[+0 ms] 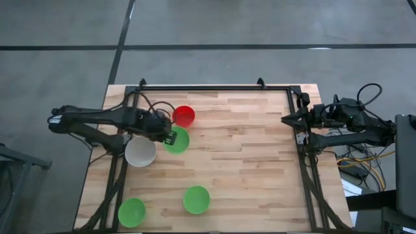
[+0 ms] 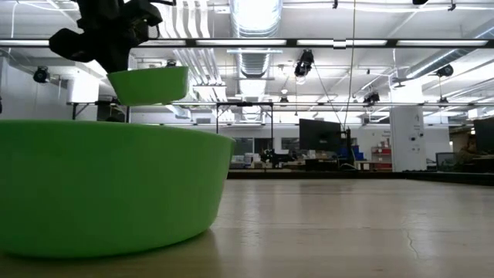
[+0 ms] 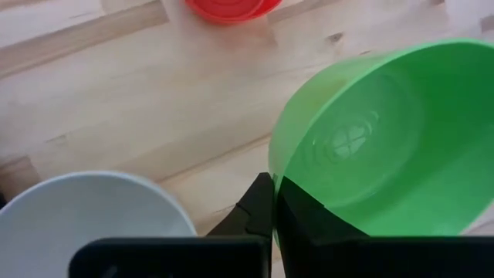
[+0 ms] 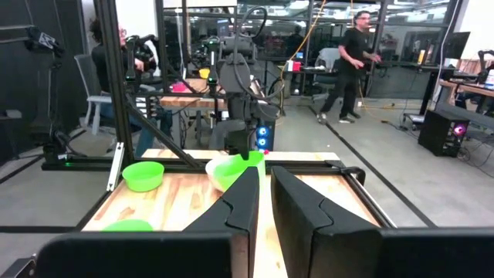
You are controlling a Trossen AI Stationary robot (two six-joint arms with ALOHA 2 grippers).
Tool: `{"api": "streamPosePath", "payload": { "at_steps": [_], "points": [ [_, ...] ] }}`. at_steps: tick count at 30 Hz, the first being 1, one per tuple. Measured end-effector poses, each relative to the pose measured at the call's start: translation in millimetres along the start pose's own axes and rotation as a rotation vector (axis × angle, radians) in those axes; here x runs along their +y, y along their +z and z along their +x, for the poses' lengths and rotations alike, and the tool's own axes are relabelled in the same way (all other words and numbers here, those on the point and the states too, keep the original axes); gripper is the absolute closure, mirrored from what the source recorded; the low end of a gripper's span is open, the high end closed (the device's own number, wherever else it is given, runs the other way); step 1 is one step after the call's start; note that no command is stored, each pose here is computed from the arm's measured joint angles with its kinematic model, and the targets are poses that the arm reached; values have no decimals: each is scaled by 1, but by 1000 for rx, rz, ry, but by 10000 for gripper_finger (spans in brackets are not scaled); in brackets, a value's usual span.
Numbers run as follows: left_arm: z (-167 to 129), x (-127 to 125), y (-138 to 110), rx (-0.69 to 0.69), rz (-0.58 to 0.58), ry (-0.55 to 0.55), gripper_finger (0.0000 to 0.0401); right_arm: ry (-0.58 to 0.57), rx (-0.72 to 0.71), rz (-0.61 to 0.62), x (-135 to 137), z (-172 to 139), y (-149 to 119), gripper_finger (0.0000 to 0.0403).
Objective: Nest bowls inside each other
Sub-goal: Stack the top green bowl on top of the white bowl
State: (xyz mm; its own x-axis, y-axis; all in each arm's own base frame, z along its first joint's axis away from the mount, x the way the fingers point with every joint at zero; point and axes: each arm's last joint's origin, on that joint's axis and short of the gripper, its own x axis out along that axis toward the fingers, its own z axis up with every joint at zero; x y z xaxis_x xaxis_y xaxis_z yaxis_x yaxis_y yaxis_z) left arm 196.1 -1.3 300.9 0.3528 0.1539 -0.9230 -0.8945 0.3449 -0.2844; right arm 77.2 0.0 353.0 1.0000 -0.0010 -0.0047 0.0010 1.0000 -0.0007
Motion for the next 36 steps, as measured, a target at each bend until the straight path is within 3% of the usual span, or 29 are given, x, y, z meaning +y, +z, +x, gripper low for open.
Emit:
{"api": "streamPosePath", "payload": {
  "at_steps": [25, 36],
  "points": [
    [-20, 52, -21, 47, -58, 60, 397, 0, 0, 0, 0, 0, 0, 369],
    [-18, 74, -31, 51, -93, 32, 395, 0, 0, 0, 0, 0, 0, 369]
  ]
}}
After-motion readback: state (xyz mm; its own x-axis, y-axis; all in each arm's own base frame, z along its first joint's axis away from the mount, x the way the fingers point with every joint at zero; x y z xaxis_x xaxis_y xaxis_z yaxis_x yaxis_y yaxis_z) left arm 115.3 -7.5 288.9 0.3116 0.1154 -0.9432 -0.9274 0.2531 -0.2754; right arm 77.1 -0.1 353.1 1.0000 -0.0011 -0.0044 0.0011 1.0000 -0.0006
